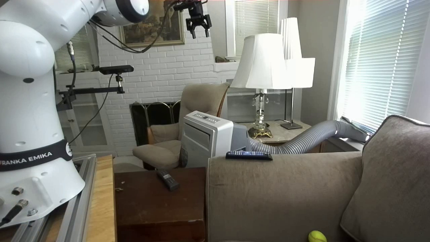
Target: Press the button on the heater
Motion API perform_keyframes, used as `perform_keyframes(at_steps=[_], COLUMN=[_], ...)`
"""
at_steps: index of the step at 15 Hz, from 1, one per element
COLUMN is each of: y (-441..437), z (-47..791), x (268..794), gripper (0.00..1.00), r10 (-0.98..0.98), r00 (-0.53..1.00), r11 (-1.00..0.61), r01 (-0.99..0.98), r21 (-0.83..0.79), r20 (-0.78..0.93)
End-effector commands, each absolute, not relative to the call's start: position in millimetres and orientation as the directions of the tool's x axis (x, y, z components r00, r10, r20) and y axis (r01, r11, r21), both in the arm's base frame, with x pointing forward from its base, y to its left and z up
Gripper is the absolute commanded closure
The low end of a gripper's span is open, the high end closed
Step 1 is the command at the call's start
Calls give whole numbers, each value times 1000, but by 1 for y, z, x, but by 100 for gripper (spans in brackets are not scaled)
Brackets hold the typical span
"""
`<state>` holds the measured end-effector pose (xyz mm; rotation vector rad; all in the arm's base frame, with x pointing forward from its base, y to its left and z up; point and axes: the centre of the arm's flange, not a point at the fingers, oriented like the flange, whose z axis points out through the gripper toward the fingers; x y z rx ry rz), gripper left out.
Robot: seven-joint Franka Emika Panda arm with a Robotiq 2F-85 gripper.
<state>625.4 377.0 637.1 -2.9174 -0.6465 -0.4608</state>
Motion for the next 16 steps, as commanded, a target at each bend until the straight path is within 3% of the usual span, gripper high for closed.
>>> perform_keyframes(at_steps=[1, 8, 16], y=[373, 277, 172], z=[631, 683, 712], x=[621, 595, 553], gripper=[0, 0, 0], r10=[401, 385, 396], r00=[861, 850, 875], r11=[-896, -899, -910], r01=[439, 434, 414], r21=[-60, -62, -8], r20=[314, 360, 278])
